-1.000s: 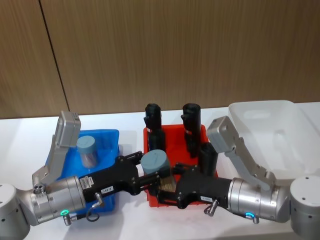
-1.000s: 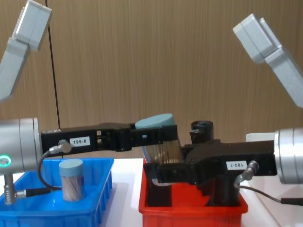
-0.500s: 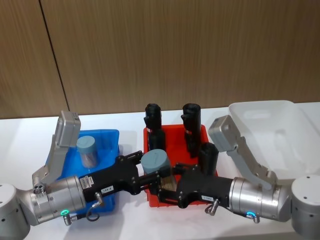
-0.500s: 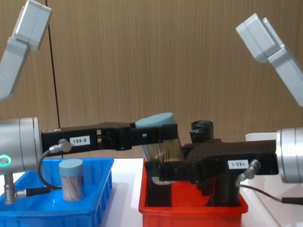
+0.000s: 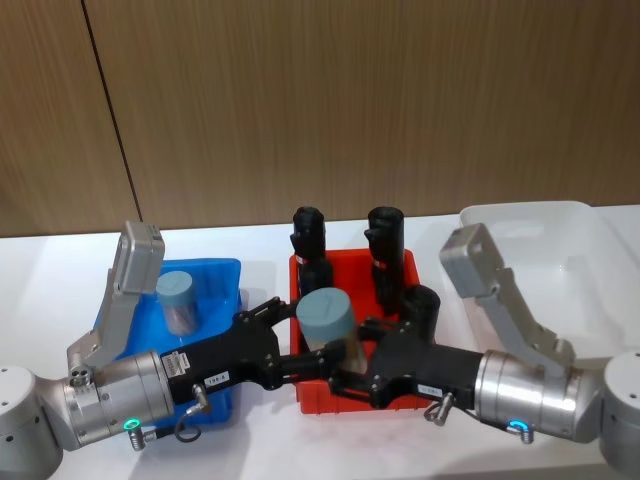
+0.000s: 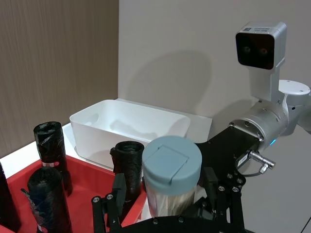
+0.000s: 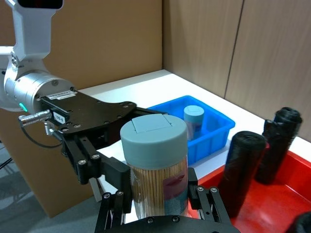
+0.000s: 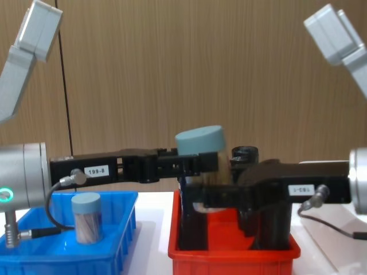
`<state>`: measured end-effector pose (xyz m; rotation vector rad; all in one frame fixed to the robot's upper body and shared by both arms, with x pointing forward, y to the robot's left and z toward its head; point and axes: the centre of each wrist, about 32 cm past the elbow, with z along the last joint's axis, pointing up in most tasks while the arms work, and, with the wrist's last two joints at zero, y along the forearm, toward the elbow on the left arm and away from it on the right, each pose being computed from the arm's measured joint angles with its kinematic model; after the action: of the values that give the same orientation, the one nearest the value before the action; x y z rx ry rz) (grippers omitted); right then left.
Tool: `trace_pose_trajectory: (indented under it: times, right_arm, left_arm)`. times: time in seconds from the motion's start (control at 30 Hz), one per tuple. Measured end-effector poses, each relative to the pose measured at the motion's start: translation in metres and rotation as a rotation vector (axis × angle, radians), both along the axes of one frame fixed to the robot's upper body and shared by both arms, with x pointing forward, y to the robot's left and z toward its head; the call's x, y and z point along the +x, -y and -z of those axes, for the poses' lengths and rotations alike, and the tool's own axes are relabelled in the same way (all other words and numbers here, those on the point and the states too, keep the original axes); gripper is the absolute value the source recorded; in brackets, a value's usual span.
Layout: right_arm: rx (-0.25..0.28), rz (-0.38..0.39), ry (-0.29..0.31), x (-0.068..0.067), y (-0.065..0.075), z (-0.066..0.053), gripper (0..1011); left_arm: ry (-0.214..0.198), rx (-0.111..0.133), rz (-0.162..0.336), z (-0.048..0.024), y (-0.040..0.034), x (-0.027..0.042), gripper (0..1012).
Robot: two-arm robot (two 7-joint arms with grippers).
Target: Pick the cotton swabs from the blue box and place them into the white box.
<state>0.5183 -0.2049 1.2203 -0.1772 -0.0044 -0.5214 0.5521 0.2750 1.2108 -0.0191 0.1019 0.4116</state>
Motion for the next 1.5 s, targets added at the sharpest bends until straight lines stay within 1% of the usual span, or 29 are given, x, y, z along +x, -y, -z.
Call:
trace_pose_trajectory:
  times: [0.1,0.2,0.27,0.3,0.37,0.4,0.5,0.53,0.6,0.73,0.83,0.93,1.0,1.13,1.17,1.27,1.37,1.4,1.43,1.5]
  right_arm:
    - [0.006,0.013,0.004,-0.002,0.004,-0.001,636]
    - [0.014,0.034,0.011,-0.005,0.01,-0.002,636]
    - [0.022,0.064,0.019,-0.008,0.019,-0.003,636]
    - [0.022,0.064,0.019,-0.008,0.019,-0.003,636]
    - [0.028,0.089,0.025,-0.01,0.025,-0.003,636]
    - [0.031,0.106,0.029,-0.013,0.031,-0.004,636]
    - [0.038,0.135,0.036,-0.015,0.038,-0.005,636]
    - [0.04,0.156,0.04,-0.017,0.044,-0.006,637]
    - [0.044,0.177,0.045,-0.019,0.049,-0.006,636]
    - [0.052,0.241,0.06,-0.024,0.065,-0.009,636]
    - [0.053,0.274,0.067,-0.027,0.072,-0.009,636]
    - [0.058,0.331,0.078,-0.029,0.083,-0.011,636]
    - [0.06,0.355,0.081,-0.029,0.087,-0.011,636]
    - [0.061,0.424,0.089,-0.028,0.097,-0.012,636]
    - [0.061,0.424,0.089,-0.028,0.097,-0.012,636]
    - [0.06,0.472,0.089,-0.025,0.104,-0.01,637]
    - [0.058,0.532,0.086,-0.019,0.111,-0.008,636]
    - [0.058,0.532,0.086,-0.019,0.111,-0.008,636]
    - [0.057,0.559,0.083,-0.014,0.113,-0.006,636]
    - [0.052,0.585,0.076,-0.009,0.116,-0.003,636]
  left_arm:
    - [0.0,0.0,0.0,0.0,0.0,0.0,1004]
    - [0.0,0.0,0.0,0.0,0.0,0.0,1004]
    - [0.0,0.0,0.0,0.0,0.0,0.0,1004]
    - [0.0,0.0,0.0,0.0,0.0,0.0,1004]
    - [0.0,0.0,0.0,0.0,0.0,0.0,1004]
    - [0.0,0.0,0.0,0.0,0.0,0.0,1004]
    - [0.0,0.0,0.0,0.0,0.0,0.0,1004]
    - [0.0,0.0,0.0,0.0,0.0,0.0,1004]
    - [0.0,0.0,0.0,0.0,0.0,0.0,1004]
    - [0.0,0.0,0.0,0.0,0.0,0.0,1004]
    - [0.0,0.0,0.0,0.0,0.0,0.0,1004]
    - [0.0,0.0,0.0,0.0,0.0,0.0,1004]
    - [0.0,0.0,0.0,0.0,0.0,0.0,1004]
    - [0.0,0.0,0.0,0.0,0.0,0.0,1004]
    - [0.0,0.0,0.0,0.0,0.0,0.0,1004]
    - [0.0,0.0,0.0,0.0,0.0,0.0,1004]
    - [0.0,0.0,0.0,0.0,0.0,0.0,1004]
    - [0.0,0.0,0.0,0.0,0.0,0.0,1004]
    - [0.0,0.0,0.0,0.0,0.0,0.0,1004]
    - [0.0,0.0,0.0,0.0,0.0,0.0,1004]
